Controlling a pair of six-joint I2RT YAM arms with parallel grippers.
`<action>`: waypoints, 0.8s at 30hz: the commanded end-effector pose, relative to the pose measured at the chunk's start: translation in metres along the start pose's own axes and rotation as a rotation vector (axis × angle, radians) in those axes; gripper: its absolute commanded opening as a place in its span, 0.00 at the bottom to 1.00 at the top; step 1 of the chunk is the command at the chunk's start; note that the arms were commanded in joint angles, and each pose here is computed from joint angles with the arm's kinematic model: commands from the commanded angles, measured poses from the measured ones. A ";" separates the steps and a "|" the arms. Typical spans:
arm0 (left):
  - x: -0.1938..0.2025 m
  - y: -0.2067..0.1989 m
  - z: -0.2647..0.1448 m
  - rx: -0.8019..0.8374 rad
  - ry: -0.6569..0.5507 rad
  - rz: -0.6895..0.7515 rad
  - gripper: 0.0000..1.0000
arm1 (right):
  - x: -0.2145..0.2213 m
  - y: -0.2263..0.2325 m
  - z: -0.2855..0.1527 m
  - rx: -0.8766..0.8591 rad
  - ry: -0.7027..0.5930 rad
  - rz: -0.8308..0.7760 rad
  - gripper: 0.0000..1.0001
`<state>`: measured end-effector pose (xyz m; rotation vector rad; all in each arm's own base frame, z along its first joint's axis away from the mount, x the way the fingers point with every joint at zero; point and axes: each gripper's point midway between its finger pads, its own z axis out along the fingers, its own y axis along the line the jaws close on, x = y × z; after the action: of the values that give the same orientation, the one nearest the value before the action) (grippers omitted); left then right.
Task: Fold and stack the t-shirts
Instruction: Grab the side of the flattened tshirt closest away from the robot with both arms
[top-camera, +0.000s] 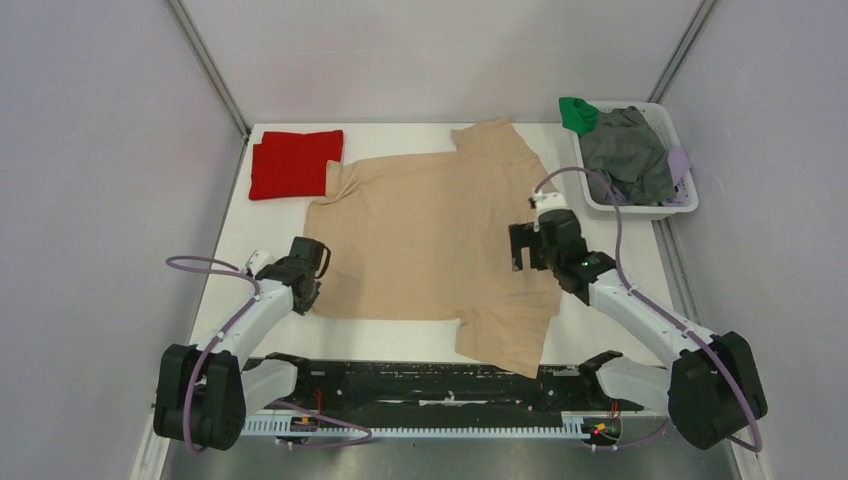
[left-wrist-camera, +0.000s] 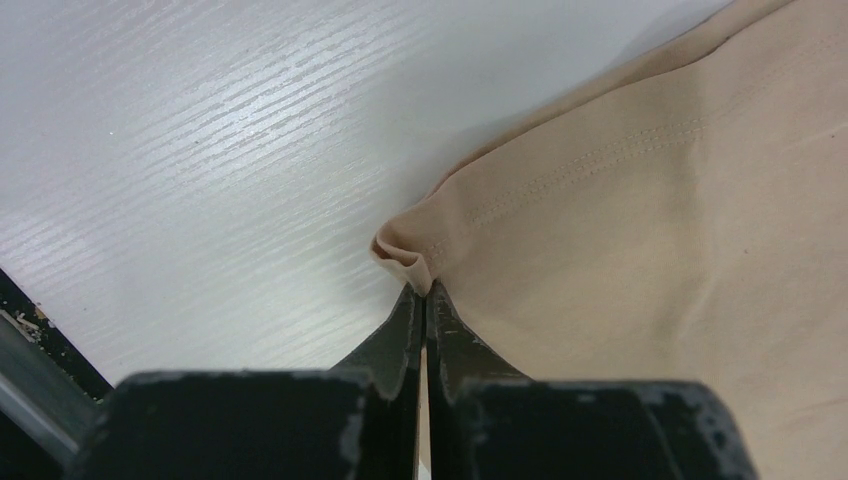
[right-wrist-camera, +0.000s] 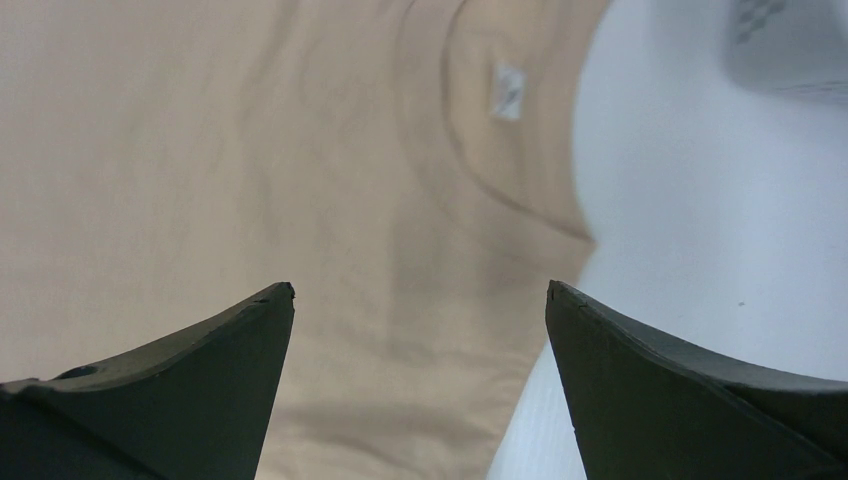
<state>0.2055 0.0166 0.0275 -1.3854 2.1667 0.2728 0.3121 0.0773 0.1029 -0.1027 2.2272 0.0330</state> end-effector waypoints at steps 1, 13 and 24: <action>-0.018 -0.009 -0.003 0.042 -0.067 0.016 0.02 | 0.054 0.048 -0.030 -0.136 0.197 -0.236 0.97; 0.003 -0.021 -0.013 0.177 0.042 0.035 0.02 | 0.165 0.104 -0.119 -0.484 0.497 -0.462 0.77; 0.005 -0.021 -0.021 0.203 0.062 0.064 0.02 | 0.214 0.109 -0.121 -0.420 0.552 -0.582 0.66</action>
<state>0.2139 -0.0044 0.0398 -1.2930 2.2011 0.0526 0.0808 0.1606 0.0099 -1.1337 2.5995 0.2191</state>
